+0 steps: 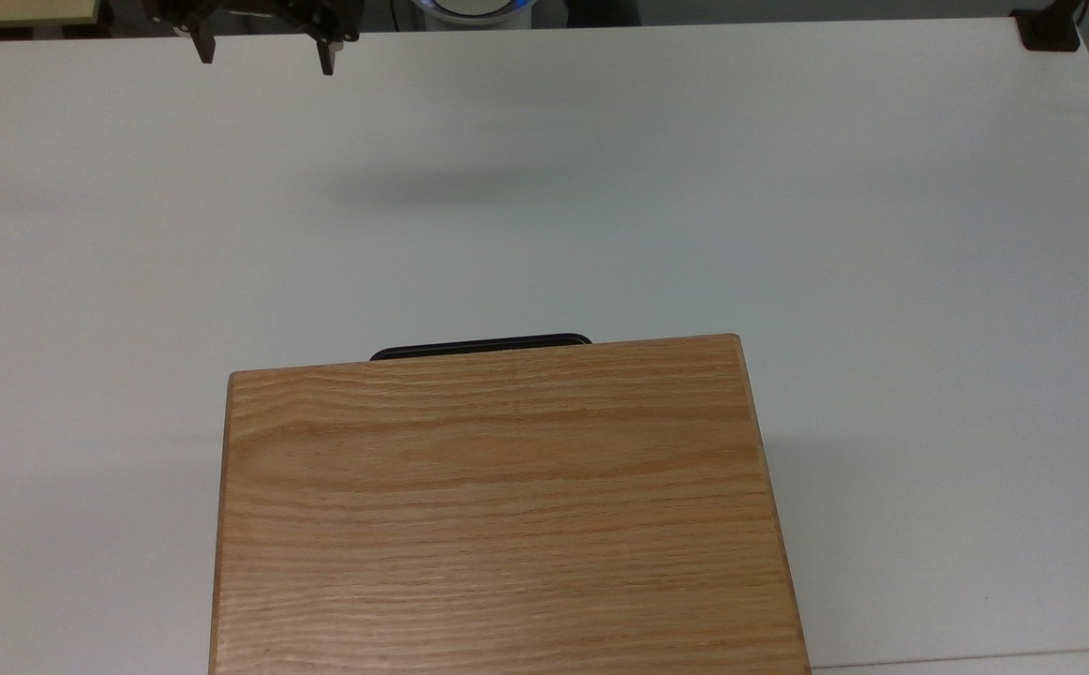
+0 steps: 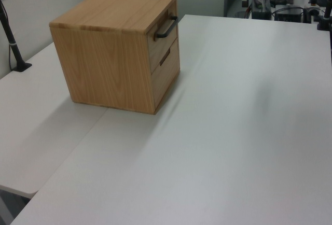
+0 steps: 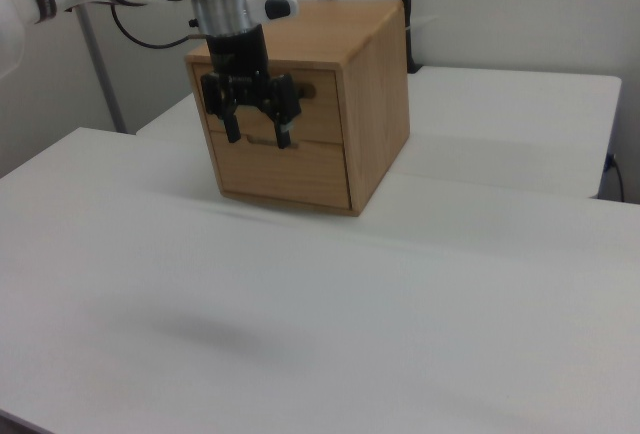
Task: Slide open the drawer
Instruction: 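Move the open gripper down toward the upper drawer's black handle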
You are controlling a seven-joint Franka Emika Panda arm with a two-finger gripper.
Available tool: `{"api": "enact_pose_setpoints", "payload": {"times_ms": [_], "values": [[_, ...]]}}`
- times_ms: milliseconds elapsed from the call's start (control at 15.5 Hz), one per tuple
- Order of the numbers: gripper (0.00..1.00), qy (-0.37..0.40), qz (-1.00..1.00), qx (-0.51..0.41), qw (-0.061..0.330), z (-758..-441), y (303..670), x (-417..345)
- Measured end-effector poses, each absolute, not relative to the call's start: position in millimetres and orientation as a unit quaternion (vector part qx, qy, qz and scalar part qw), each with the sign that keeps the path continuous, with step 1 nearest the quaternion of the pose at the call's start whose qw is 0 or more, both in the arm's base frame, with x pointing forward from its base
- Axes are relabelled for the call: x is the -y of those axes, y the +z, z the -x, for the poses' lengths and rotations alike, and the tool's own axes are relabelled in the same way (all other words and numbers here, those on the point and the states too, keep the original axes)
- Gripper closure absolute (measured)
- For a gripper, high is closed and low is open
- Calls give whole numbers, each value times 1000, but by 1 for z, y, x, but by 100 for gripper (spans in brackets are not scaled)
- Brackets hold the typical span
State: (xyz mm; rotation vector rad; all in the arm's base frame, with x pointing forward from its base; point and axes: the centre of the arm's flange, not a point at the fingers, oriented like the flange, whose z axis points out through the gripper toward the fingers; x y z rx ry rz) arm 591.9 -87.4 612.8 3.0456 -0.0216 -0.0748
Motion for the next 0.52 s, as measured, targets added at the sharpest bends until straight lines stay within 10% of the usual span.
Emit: {"api": "enact_pose_setpoints", "payload": {"times_ms": [516], "values": [[0,-41,-998,-17,45,-594,597,65]]}}
